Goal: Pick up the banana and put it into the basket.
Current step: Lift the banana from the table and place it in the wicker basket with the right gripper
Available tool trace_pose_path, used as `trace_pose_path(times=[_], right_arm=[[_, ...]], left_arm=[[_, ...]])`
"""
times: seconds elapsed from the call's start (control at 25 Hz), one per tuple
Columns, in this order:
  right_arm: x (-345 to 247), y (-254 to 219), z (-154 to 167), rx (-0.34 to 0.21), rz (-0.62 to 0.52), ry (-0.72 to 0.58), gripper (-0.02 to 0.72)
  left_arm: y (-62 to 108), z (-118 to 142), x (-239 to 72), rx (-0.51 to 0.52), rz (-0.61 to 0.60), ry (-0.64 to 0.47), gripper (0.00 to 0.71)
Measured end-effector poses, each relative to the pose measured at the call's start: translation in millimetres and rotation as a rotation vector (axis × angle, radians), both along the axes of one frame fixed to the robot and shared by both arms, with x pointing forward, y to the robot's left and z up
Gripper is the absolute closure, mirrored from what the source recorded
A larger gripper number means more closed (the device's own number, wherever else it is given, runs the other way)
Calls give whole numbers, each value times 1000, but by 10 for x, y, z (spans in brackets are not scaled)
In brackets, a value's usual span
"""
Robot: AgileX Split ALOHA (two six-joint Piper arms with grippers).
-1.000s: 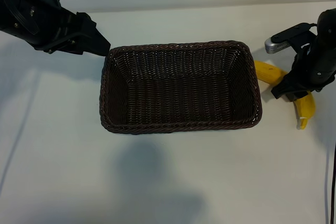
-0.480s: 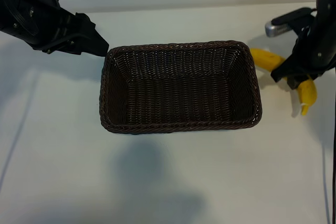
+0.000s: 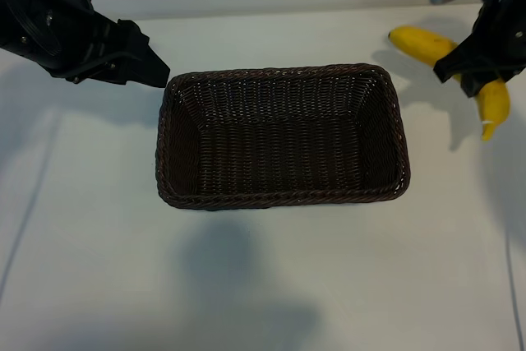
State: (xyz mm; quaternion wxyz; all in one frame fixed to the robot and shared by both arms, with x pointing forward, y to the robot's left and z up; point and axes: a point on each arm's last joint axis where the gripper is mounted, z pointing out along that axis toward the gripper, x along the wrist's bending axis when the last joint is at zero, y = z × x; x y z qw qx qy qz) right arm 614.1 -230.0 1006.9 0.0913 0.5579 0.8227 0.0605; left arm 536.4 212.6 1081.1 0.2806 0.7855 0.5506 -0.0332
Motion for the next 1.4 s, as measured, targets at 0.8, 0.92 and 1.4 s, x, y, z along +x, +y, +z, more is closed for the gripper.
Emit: trace_pose_path(times=[0.8, 0.92, 1.4], right_arm=[[-136, 178, 255, 198, 62, 1, 280], [-174, 273, 264, 197, 111, 11, 280], [-440, 1025, 269, 192, 336, -1, 280]], left_arm=[[1, 3, 13, -1, 7, -13, 114], [3, 3, 14, 0, 8, -14, 114], [6, 3, 15, 1, 6, -16, 114]])
